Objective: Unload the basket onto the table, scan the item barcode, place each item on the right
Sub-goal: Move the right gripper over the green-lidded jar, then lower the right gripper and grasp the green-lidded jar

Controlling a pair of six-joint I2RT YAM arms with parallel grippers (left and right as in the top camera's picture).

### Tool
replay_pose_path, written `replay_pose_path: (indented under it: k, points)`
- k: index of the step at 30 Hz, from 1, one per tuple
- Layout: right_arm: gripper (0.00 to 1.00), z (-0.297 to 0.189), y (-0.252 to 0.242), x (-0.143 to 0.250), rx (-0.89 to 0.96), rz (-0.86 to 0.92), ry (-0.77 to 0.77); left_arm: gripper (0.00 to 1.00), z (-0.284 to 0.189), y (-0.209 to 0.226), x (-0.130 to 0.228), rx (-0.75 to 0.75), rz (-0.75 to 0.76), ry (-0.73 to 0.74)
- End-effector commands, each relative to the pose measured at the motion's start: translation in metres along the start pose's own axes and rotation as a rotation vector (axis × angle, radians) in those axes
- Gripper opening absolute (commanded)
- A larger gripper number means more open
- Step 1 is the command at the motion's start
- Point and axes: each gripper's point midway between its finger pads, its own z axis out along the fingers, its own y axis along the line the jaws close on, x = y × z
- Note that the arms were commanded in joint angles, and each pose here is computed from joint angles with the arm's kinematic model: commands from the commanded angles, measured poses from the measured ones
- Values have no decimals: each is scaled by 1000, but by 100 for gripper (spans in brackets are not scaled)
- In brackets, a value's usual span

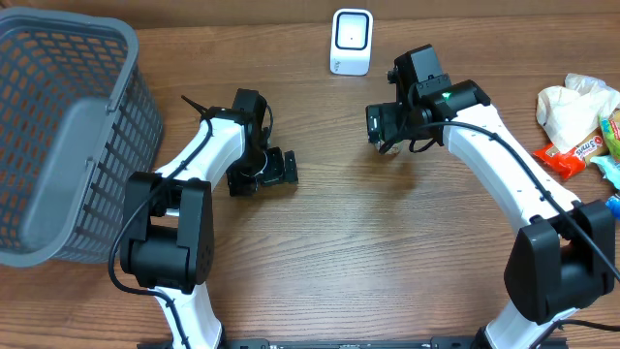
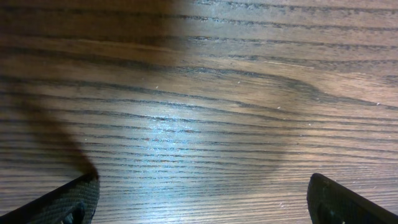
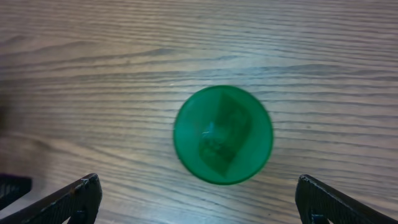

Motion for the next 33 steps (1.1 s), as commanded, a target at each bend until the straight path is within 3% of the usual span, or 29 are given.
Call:
replay_pose_path:
  k: [1,24,33]
  points:
    - [100,1,-10,-5,59,27,-26,100,13,1,0,12,39,15]
    - [100,50,-6,0,36,17,22,100,13,0,-3,17,42,2]
    - [90,69,-10,11,50,15,71,100,13,0,-2,15,41,7]
